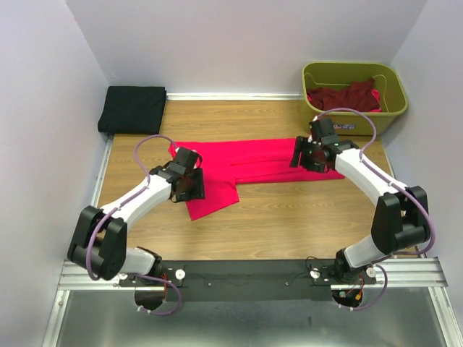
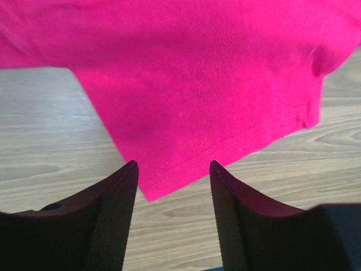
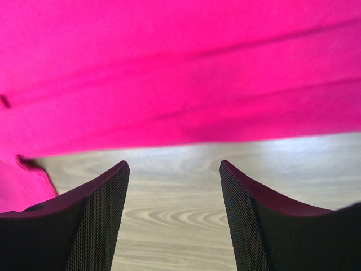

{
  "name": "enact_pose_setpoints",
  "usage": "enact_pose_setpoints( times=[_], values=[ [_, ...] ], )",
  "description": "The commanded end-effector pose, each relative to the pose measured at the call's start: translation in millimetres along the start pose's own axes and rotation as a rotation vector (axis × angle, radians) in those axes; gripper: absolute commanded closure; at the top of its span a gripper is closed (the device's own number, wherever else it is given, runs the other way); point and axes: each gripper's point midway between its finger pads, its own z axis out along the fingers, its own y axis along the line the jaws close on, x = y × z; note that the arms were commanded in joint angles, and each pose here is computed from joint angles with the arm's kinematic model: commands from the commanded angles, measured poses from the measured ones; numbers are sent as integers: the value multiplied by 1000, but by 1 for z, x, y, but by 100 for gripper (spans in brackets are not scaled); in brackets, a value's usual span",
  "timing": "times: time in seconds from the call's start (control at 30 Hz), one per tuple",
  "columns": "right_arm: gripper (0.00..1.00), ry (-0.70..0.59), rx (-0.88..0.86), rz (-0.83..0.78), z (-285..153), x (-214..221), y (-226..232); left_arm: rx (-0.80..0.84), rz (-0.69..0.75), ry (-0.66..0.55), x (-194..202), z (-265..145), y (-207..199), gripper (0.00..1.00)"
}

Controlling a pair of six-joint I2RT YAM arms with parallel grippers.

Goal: Fold and stack the t-shirts
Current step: Fold the tshirt

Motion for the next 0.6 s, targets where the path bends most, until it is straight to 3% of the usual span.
enact_pose_setpoints(
  times=[0.0, 0.3, 0.4, 0.5, 0.53, 0.57],
  values=[
    [28, 15, -9, -2, 0, 21, 7, -40, 1, 1, 5, 14, -7, 41],
    [27, 33, -30, -16, -7, 46, 10, -126, 56, 101, 39, 45, -8, 46],
    [23, 32, -29, -19, -10, 50, 7, -165, 68, 112, 46, 51, -2, 53],
    [20, 33, -29, -18, -11, 52, 5, -176, 66, 123, 54, 58, 1, 80],
    [20, 32, -28, -16, -11, 52, 5, -183, 57, 122, 55, 60, 3, 95],
    [20, 30, -31, -16, -12, 52, 6, -186, 58, 124, 56, 61, 4, 100]
  ],
)
